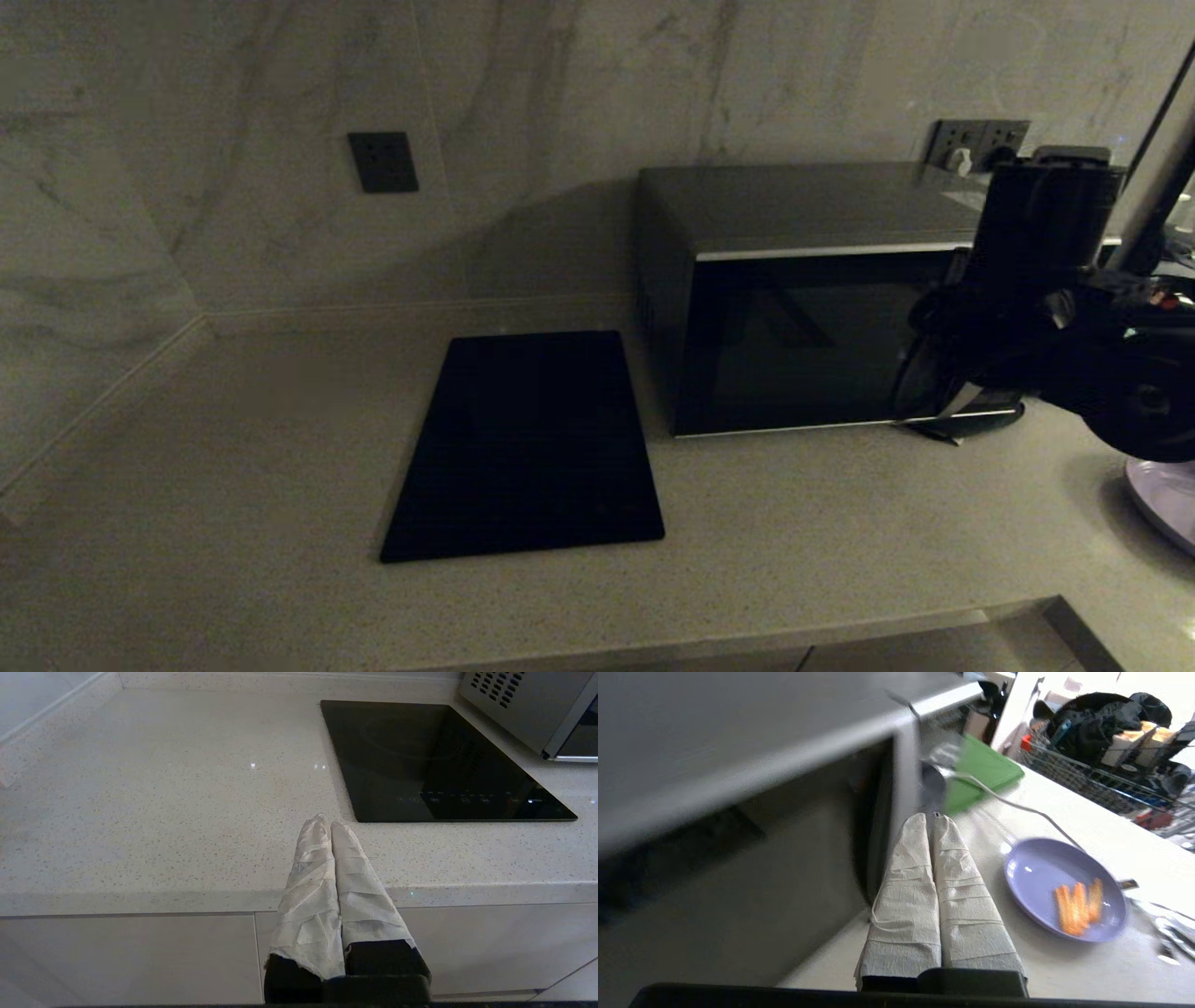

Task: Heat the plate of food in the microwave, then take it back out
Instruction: Open the microwave oven

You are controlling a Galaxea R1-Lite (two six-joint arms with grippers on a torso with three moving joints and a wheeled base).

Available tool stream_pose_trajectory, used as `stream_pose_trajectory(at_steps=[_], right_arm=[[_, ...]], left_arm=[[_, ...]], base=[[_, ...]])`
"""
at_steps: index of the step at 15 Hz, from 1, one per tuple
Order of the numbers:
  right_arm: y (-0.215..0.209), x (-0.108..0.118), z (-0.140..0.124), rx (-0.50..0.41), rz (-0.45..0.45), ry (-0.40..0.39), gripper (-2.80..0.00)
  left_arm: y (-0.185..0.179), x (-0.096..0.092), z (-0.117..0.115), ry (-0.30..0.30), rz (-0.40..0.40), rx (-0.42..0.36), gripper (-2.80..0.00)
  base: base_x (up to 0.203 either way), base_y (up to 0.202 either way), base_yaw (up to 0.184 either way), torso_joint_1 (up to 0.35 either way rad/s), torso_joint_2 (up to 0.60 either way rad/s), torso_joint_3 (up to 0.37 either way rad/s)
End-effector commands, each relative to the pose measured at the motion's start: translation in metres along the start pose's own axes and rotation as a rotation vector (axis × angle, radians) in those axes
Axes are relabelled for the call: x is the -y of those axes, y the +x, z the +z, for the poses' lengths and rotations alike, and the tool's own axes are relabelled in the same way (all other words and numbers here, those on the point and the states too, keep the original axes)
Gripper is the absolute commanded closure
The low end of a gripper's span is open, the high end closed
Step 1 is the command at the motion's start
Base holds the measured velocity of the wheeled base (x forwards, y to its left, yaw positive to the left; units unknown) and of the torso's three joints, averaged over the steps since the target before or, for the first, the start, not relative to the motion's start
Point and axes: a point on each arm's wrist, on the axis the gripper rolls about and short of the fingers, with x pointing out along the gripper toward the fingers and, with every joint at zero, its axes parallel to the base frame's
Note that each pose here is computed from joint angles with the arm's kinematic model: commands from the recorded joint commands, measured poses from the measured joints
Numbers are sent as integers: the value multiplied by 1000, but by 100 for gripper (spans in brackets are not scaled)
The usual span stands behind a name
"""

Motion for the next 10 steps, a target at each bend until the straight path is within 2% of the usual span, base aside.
stream_pose_trajectory(at_steps=[1, 2, 4, 6, 8, 9, 10], right_arm=[[-6, 35, 2, -3, -9, 12, 0], [1, 49, 2, -8, -23, 18, 0], [1, 81, 8, -41, 76, 16, 0], [-11, 111, 8, -178, 272, -4, 0], [-22, 138, 10, -335, 478, 46, 0], [-23, 150, 9, -394, 533, 87, 0], [-21, 159, 6, -448, 544, 128, 0]], left_arm=[[0, 0, 0, -1, 1, 1, 0], [0, 0, 0, -1, 1, 1, 0], [0, 0, 0, -1, 1, 1, 0], [0, 0, 0, -1, 1, 1, 0], [0, 0, 0, -1, 1, 1, 0], [0, 0, 0, -1, 1, 1, 0], [0, 0, 0, -1, 1, 1, 0]], base=[[0, 0, 0, 0, 0, 0], [0, 0, 0, 0, 0, 0], [0, 0, 0, 0, 0, 0], [0, 0, 0, 0, 0, 0], [0, 0, 0, 0, 0, 0], [0, 0, 0, 0, 0, 0], [0, 0, 0, 0, 0, 0]])
